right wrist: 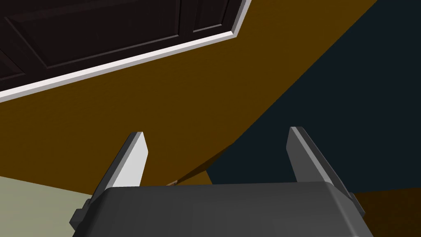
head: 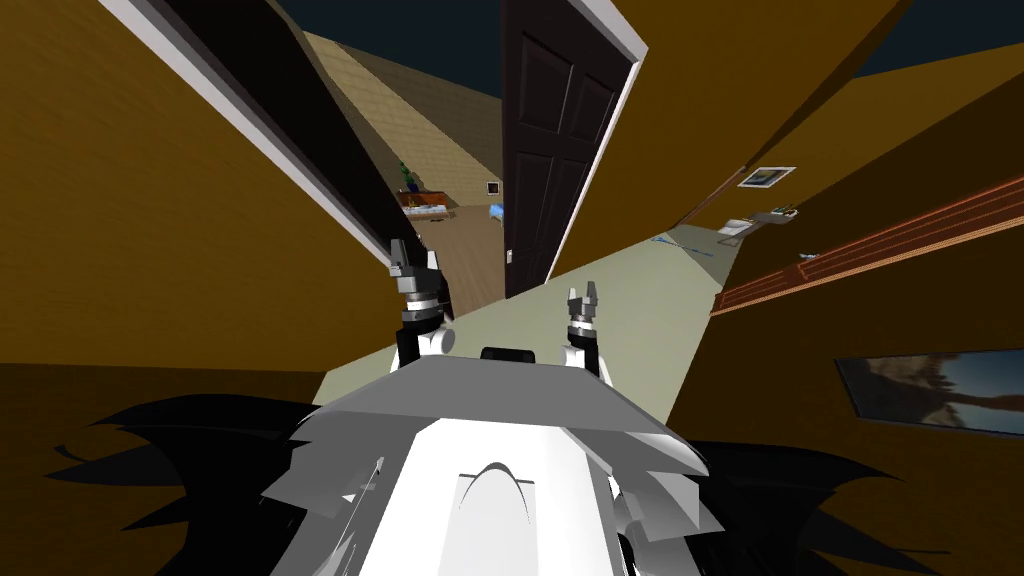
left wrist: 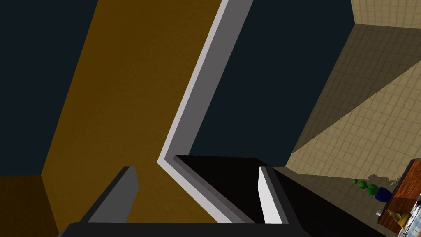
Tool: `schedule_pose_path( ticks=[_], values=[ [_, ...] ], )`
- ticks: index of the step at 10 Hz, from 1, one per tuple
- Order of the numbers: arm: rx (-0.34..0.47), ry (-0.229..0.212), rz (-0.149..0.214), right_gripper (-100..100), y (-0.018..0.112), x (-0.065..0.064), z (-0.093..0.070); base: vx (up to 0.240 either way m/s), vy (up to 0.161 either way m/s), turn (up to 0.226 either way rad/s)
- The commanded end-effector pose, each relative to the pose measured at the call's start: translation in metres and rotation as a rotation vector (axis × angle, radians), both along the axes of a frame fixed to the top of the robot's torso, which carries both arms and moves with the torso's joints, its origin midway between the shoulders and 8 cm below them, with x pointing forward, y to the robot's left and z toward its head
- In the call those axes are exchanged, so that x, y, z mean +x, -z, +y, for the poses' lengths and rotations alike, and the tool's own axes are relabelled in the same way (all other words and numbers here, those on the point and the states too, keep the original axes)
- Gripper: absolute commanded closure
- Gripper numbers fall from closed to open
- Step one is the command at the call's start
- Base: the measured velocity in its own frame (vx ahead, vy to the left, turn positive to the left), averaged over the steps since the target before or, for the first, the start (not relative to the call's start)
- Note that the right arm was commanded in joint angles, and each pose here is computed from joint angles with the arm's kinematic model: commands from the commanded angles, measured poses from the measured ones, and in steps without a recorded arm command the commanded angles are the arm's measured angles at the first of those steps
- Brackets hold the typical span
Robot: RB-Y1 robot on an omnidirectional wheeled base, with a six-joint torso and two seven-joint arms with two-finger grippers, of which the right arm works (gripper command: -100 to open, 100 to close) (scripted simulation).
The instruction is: Push the door open
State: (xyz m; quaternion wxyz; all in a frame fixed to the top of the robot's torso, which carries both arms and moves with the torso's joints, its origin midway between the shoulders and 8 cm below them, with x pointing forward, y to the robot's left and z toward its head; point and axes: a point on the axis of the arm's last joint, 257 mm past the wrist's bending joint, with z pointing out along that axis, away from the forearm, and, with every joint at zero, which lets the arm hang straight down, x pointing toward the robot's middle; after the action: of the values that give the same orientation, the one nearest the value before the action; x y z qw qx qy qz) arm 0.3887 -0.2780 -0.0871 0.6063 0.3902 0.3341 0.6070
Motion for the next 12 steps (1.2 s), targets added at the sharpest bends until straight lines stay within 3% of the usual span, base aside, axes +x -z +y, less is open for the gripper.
schedule_pose_path(
  ticks=[1, 3, 7, 9, 12],
  values=[
    [-0.008, -0.02, 0.022, -100, 0.013, 0.005, 0.009, 0.191, 0.012, 0.017],
    [-0.013, -0.033, 0.037, -100, 0.023, 0.008, 0.014, 0.138, 0.006, 0.007],
    [-0.03, -0.076, 0.083, -100, 0.054, 0.015, 0.033, 0.146, -0.002, 0.013],
    [-0.042, -0.108, 0.116, -100, 0.075, 0.018, 0.046, 0.156, 0.002, 0.014],
    [-0.051, -0.134, 0.141, -100, 0.092, 0.02, 0.057, 0.137, -0.008, 0.011]
  ],
)
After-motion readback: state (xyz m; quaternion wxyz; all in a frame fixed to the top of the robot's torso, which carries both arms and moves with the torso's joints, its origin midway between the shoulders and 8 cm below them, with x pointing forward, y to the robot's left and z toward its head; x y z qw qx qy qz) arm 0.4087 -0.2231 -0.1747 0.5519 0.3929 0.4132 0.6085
